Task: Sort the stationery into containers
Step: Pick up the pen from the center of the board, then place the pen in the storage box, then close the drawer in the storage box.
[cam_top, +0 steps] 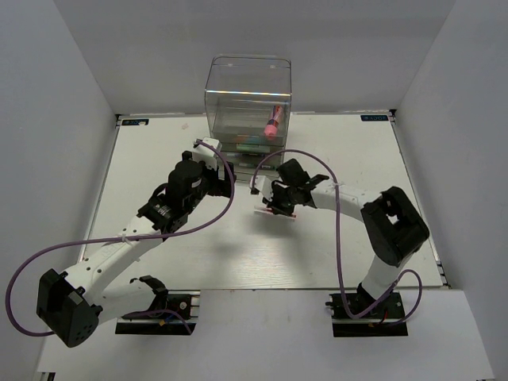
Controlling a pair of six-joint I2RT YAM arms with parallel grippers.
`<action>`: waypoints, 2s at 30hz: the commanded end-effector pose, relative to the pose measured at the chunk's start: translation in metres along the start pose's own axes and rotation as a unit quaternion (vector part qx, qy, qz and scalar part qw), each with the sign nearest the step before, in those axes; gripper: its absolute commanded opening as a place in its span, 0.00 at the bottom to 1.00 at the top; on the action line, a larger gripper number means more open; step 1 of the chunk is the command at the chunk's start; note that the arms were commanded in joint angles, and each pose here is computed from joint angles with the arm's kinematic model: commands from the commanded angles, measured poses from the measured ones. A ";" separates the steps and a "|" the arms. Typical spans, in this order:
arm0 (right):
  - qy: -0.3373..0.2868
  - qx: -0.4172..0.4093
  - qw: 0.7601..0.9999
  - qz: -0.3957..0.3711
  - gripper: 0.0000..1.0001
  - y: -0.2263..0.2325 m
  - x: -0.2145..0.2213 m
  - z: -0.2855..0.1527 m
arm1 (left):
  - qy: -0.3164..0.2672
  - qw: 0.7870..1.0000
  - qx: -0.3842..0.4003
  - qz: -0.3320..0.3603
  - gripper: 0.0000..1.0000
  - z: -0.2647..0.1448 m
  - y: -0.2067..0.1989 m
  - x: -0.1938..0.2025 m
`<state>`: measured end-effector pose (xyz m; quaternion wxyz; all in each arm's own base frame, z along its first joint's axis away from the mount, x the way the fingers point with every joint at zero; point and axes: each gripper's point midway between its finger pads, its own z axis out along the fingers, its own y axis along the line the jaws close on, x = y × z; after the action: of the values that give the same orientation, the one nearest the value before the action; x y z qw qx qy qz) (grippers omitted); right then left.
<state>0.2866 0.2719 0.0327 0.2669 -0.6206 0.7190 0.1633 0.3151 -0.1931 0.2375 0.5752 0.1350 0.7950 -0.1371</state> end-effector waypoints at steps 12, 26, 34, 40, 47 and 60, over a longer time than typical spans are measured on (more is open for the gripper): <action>-0.097 0.191 0.970 -0.114 0.00 -0.116 -0.130 -0.061 | -0.017 1.000 -0.007 -0.003 0.99 -0.004 0.004 -0.007; -0.027 0.231 0.962 -0.144 0.38 -0.173 -0.126 -0.012 | -0.023 1.000 -0.016 0.000 0.99 -0.006 0.008 -0.010; -0.086 0.148 0.976 -0.133 0.00 -0.139 -0.141 -0.018 | -0.023 1.000 -0.016 0.000 0.99 -0.006 0.008 -0.010; -0.093 -0.026 0.985 -0.144 0.00 -0.080 -0.130 0.004 | -0.027 1.000 -0.015 0.004 0.99 -0.008 0.008 -0.012; -0.088 -0.068 0.984 -0.139 0.00 -0.073 -0.124 0.020 | -0.027 1.000 -0.015 0.004 0.99 -0.008 0.008 -0.012; -0.027 0.099 0.991 -0.082 0.00 -0.137 -0.098 0.054 | -0.032 0.999 -0.015 0.003 0.99 -0.008 0.008 -0.015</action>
<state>0.3975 0.3553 0.0376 0.2828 -0.6868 0.6513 0.1552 0.3162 -0.1883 0.2431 0.5869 0.1320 0.7885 -0.1277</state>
